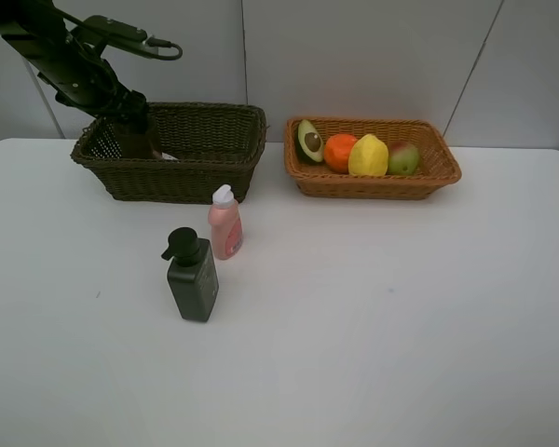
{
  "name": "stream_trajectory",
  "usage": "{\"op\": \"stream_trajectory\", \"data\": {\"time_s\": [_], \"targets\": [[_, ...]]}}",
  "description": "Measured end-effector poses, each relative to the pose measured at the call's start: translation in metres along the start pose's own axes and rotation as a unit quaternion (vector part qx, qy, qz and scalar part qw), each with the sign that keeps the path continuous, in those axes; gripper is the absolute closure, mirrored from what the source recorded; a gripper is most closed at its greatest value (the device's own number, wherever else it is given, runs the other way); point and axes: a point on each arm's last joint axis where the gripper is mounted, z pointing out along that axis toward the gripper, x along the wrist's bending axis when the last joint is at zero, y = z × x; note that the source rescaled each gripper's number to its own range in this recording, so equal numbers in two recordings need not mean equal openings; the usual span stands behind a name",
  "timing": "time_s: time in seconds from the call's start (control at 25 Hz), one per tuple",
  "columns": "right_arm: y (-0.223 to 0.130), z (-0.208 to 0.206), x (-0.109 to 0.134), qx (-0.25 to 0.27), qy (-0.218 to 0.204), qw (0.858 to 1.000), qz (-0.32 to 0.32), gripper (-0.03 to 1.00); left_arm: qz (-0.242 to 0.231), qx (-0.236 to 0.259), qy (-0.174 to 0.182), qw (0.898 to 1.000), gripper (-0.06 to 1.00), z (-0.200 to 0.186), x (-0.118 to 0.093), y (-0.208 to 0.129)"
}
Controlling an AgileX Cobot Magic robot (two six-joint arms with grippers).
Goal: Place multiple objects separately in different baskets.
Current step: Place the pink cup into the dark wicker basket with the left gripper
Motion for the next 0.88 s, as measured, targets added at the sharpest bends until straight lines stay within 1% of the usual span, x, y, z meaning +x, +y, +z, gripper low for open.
{"op": "stream_trajectory", "data": {"time_s": [0.48,0.68,0.8,0.88], "targets": [[0.000,0.000,0.000,0.000,0.000,1.000,0.000,-0.03,0.001,0.013,-0.003,1.000,-0.05,0.000,-0.001,-0.002],[0.000,0.000,0.000,0.000,0.000,1.000,0.000,-0.03,-0.010,0.033,-0.016,0.999,-0.05,-0.003,-0.003,-0.005],[0.000,0.000,0.000,0.000,0.000,1.000,0.000,-0.03,-0.012,0.038,-0.021,0.999,-0.05,-0.011,-0.004,-0.004],[0.000,0.000,0.000,0.000,0.000,1.000,0.000,-0.03,-0.023,0.036,-0.031,0.999,-0.05,-0.019,-0.006,-0.002]]}}
